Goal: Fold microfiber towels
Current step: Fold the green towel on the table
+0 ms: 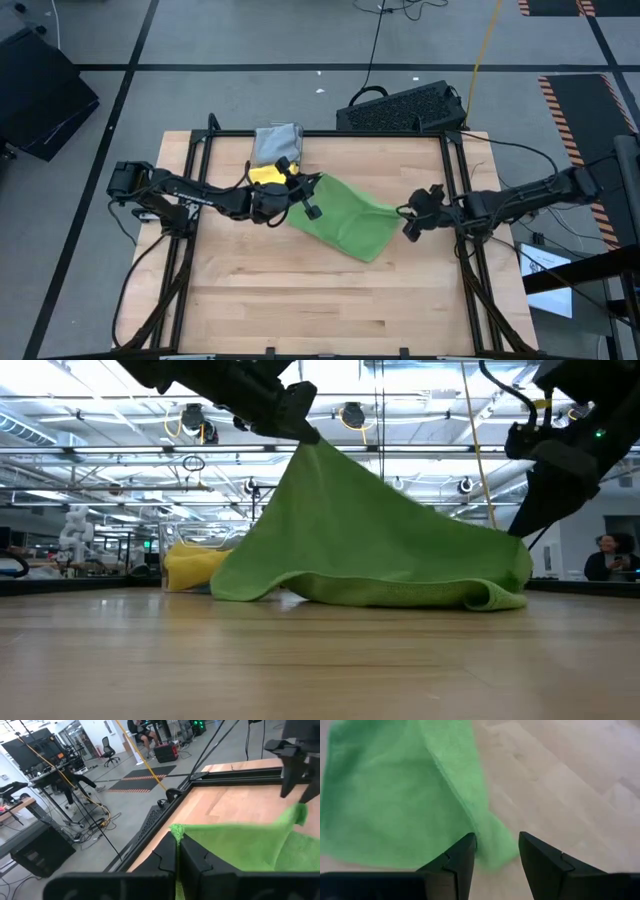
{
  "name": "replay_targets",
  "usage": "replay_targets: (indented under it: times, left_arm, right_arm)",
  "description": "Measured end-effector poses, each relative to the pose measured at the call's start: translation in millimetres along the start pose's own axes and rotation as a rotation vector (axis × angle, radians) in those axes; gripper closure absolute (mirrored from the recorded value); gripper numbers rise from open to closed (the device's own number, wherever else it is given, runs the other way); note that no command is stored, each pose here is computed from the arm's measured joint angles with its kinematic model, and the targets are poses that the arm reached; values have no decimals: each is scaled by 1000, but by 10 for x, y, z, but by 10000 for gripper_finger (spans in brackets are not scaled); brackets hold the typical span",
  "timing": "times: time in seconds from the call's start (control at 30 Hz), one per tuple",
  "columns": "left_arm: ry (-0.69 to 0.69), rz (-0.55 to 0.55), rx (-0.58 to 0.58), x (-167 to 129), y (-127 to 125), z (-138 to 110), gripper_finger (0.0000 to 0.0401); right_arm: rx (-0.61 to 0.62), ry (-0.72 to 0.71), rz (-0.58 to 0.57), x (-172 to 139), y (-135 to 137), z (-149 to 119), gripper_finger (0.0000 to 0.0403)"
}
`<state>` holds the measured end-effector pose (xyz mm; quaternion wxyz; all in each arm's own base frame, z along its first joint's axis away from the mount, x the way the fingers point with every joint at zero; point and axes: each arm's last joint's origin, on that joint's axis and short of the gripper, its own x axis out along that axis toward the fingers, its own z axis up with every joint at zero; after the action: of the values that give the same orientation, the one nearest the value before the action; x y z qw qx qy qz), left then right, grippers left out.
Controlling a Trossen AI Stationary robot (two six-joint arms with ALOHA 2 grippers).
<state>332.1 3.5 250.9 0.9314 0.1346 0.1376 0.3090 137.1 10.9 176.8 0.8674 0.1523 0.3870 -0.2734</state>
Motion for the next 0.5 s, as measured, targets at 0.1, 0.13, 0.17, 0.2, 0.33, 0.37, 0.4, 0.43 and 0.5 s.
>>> replay_targets:
  times: [0.1, 0.13, 0.17, 0.2, 0.33, 0.37, 0.4, 0.43, 0.5]
  left_arm:
    - [4, 1, 0, 3, 3, -5, 395]
    - [5, 0, 0, 3, 3, -6, 397]
    - [5, -2, 1, 4, 4, -7, 397]
    - [4, -7, -1, 7, 5, -7, 397]
    - [4, -18, -11, 15, 12, -10, 392]
    - [4, -18, -13, 19, 16, -11, 394]
    - [4, -17, -13, 21, 19, -12, 397]
    - [4, -18, -14, 22, 19, -12, 397]
    - [3, -27, -18, 27, 22, -13, 395]
  right_arm:
    - [28, 2, 17, -20, 33, -28, 257]
    - [36, 4, 23, -25, 41, -35, 257]
    - [45, 4, 29, -30, 50, -41, 257]
    - [54, 4, 34, -36, 59, -48, 257]
    - [48, 13, 60, -32, 130, -83, 257]
    - [34, 19, 64, -18, 161, -96, 257]
    - [24, 19, 74, 4, 199, -110, 257]
    - [9, 15, 85, 34, 242, -124, 257]
    - [-40, 14, 89, 117, 308, -171, 255]
